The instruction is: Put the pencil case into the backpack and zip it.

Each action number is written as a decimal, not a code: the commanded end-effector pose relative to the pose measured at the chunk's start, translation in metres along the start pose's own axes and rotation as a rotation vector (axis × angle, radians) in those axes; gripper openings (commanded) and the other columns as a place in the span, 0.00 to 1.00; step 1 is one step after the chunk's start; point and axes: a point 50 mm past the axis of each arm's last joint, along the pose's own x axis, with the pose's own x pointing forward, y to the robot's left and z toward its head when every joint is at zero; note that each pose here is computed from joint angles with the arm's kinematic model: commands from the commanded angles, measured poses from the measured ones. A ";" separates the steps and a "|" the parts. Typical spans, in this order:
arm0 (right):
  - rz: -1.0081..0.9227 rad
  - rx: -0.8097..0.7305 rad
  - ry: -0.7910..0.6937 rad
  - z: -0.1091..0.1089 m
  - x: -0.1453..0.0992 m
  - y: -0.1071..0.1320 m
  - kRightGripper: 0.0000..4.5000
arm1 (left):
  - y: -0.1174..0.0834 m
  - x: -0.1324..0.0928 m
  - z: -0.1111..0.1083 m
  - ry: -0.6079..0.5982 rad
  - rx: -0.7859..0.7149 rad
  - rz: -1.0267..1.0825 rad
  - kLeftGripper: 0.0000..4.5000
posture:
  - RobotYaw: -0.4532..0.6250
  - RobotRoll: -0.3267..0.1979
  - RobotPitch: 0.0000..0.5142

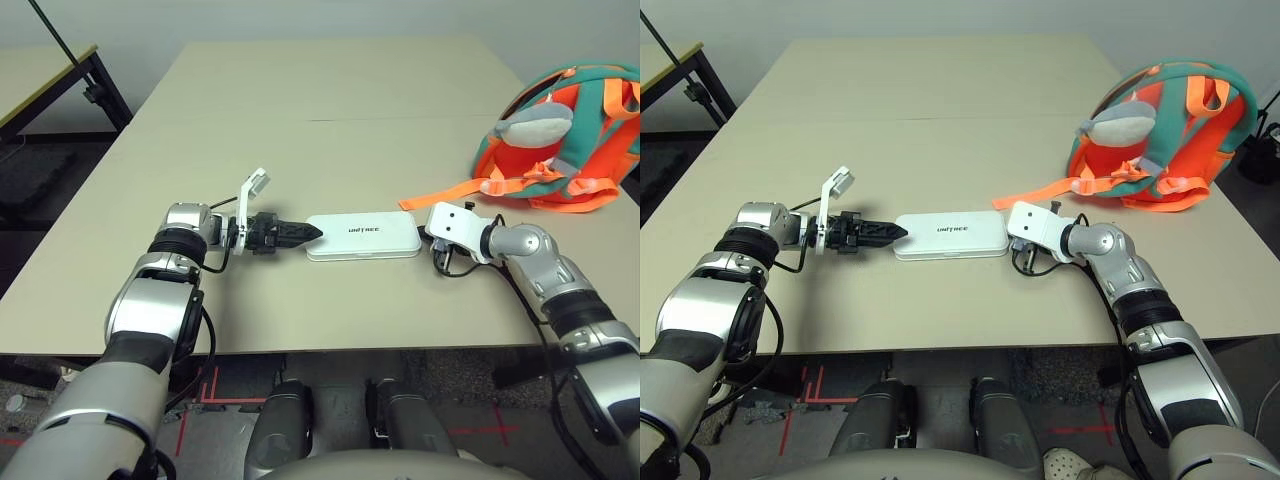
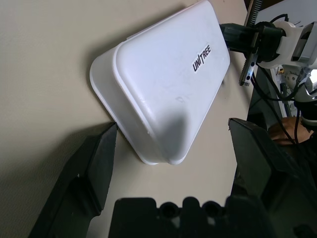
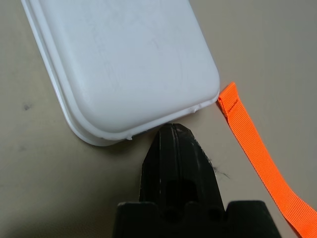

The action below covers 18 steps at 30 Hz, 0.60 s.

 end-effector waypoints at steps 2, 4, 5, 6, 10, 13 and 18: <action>0.052 -0.018 -0.102 0.023 0.014 0.010 0.01 | 0.001 0.005 -0.003 0.025 -0.010 0.012 1.00 | 0.46 0.62 0.11; 0.076 -0.012 -0.113 0.026 0.018 0.015 0.01 | 0.001 0.006 -0.003 0.024 -0.012 0.009 1.00 | 0.46 0.62 0.11; 0.086 -0.010 -0.114 0.026 0.020 0.018 0.01 | 0.001 0.006 -0.003 0.023 -0.014 0.007 1.00 | 0.46 0.62 0.11; 0.094 -0.011 -0.111 0.026 0.021 0.019 0.01 | 0.001 0.006 -0.003 0.022 -0.015 0.006 1.00 | 0.46 0.62 0.11; 0.123 -0.015 -0.082 0.020 0.024 0.026 0.01 | 0.001 0.006 -0.004 0.022 -0.020 0.006 1.00 | 0.46 0.62 0.12; 0.162 -0.044 -0.027 0.009 0.027 0.034 0.01 | 0.001 0.006 -0.004 0.023 -0.022 0.006 1.00 | 0.46 0.62 0.12; 0.179 -0.065 -0.038 0.013 0.034 0.034 0.01 | 0.001 0.005 -0.004 0.023 -0.024 0.004 1.00 | 0.46 0.62 0.12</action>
